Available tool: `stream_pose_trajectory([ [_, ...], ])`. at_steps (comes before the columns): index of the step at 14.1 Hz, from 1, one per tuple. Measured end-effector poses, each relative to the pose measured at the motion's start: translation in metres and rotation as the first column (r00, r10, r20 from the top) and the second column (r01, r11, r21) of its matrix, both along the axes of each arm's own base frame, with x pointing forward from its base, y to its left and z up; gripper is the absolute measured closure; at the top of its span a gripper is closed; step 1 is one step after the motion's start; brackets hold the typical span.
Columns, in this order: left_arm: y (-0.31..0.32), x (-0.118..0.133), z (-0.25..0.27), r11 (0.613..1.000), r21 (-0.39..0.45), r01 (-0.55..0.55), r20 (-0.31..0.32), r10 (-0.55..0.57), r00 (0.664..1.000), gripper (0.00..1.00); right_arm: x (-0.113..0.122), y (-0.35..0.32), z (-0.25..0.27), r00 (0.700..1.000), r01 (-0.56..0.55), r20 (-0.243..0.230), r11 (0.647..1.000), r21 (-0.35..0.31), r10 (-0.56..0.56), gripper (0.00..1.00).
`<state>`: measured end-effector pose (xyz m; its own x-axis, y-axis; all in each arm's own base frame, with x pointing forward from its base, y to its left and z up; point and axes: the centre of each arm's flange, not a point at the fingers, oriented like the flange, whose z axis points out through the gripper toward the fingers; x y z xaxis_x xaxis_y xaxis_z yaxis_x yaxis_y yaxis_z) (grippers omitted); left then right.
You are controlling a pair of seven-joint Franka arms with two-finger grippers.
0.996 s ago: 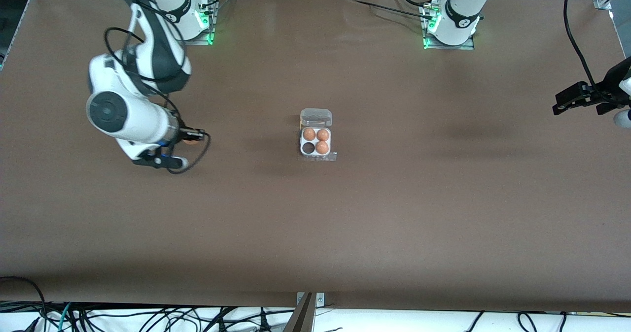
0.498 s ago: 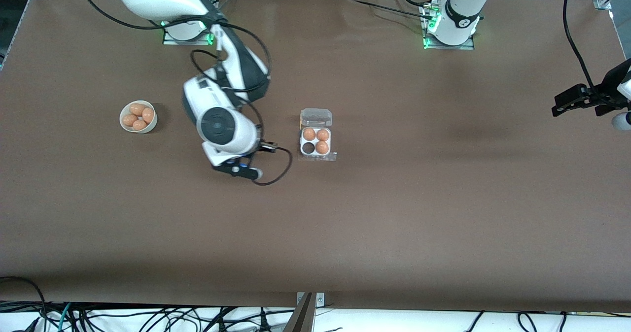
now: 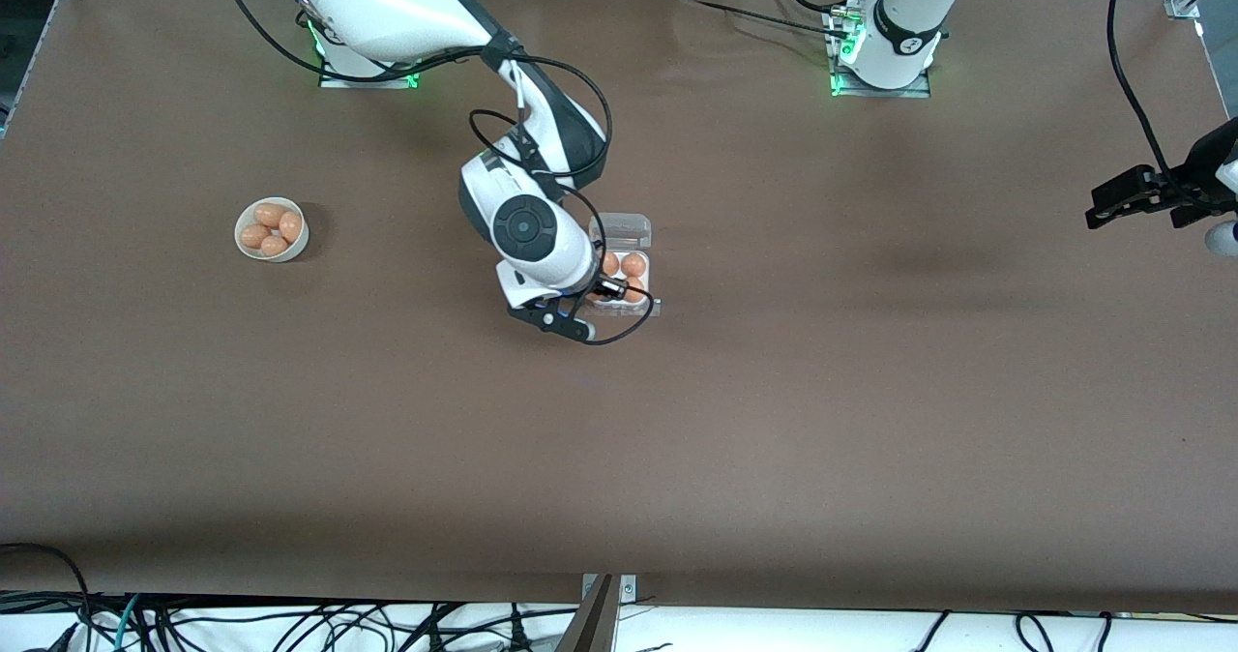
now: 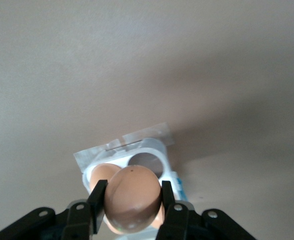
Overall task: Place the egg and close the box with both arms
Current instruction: 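Carry the egg with the right gripper over the clear egg box, then lower the egg into the box while the left gripper starts reaching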
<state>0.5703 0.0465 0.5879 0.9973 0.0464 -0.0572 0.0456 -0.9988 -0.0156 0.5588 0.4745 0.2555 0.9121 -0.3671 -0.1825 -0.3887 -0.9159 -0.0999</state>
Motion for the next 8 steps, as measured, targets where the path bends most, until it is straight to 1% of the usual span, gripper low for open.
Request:
stream_pose_trajectory([
  [3, 0.000, 0.000, 0.000, 1.000, 0.000, 0.000, 0.000, 0.000, 1.000, 0.00, -0.008, 0.011, -0.016, 1.000, 0.011, -0.001, 1.000, -0.002, -0.011, 0.52],
  [8, 0.000, 0.000, 0.000, 1.000, 0.000, 0.000, 0.000, 0.000, 1.000, 0.00, -0.009, 0.010, -0.018, 1.000, 0.010, -0.012, 1.000, -0.010, -0.010, 0.52],
])
